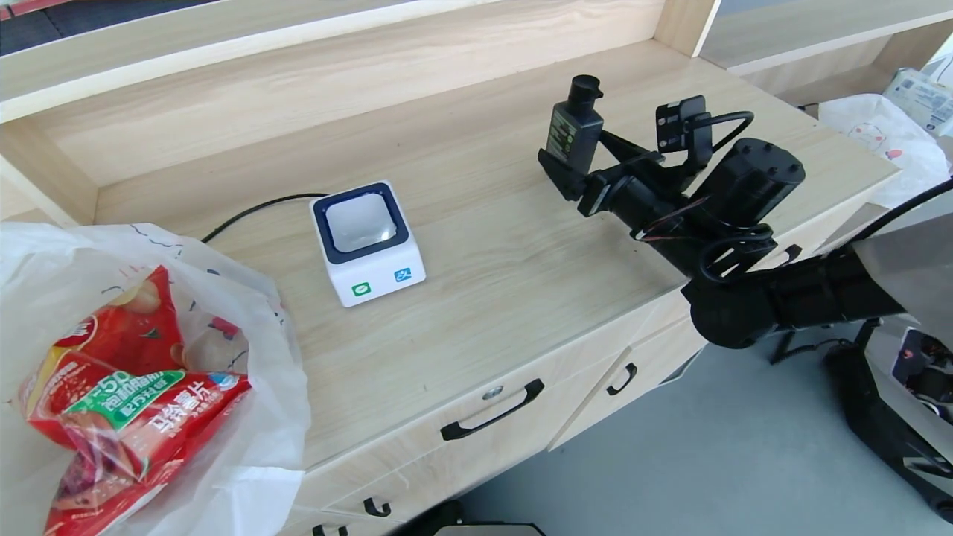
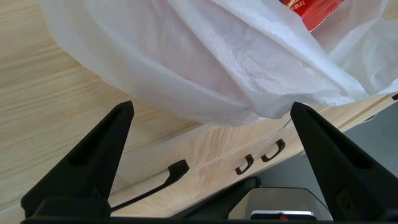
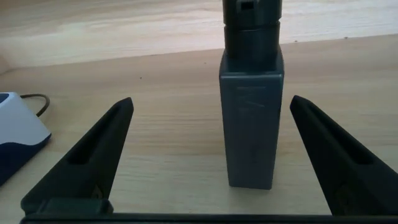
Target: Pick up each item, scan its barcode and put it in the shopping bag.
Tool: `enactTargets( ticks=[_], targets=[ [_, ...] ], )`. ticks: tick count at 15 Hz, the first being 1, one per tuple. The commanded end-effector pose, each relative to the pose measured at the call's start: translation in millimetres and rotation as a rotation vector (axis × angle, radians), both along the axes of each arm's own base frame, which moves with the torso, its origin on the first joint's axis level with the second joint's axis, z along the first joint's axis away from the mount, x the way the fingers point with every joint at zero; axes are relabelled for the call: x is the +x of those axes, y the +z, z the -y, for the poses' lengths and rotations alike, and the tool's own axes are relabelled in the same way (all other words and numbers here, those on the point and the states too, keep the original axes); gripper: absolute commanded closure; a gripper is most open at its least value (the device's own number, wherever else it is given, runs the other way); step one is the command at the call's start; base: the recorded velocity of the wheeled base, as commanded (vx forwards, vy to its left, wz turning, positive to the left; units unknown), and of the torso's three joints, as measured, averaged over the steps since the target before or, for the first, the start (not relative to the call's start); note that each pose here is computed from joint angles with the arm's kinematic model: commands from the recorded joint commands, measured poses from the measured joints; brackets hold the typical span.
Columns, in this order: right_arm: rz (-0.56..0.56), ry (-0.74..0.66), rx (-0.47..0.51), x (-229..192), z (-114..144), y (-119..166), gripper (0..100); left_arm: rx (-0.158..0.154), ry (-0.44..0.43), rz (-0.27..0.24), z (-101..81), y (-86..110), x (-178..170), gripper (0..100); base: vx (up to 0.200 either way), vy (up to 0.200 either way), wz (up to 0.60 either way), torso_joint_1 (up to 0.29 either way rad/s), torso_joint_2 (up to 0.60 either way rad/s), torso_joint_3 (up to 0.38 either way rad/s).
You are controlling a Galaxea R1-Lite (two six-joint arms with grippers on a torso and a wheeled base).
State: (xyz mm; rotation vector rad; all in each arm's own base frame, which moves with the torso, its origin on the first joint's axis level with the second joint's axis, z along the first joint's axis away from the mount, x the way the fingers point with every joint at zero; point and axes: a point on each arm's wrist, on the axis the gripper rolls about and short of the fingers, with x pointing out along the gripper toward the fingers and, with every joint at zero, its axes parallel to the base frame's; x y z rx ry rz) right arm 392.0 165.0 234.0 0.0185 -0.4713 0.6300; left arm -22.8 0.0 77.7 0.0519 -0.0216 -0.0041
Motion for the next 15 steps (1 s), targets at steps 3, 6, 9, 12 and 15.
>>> enactTargets(
  ticks=[3,6,9,12,15],
  targets=[
    [0.024,0.009,0.011,12,-11,-1,0,0.000,0.000,0.000,0.0,0.2,0,0,0.000,0.000,0.00,0.000,0.00,0.000],
    [0.006,0.011,0.021,18,-11,0,0,0.012,0.002,0.002,0.0,0.3,0,0,0.000,0.000,0.00,0.000,0.00,0.000],
    [-0.003,0.016,0.034,25,-12,4,0,0.020,0.001,0.002,0.0,0.3,0,0,0.000,0.000,0.00,0.000,0.00,0.000],
    [-0.016,-0.011,0.031,36,-4,9,0,0.022,0.001,0.003,0.0,0.5,0,0,0.000,0.000,0.00,0.000,0.00,0.000],
    [-0.035,-0.028,0.030,42,5,10,0,0.022,-0.001,0.003,0.0,0.5,0,0,0.000,0.000,0.00,0.000,0.00,0.000]
  ],
)
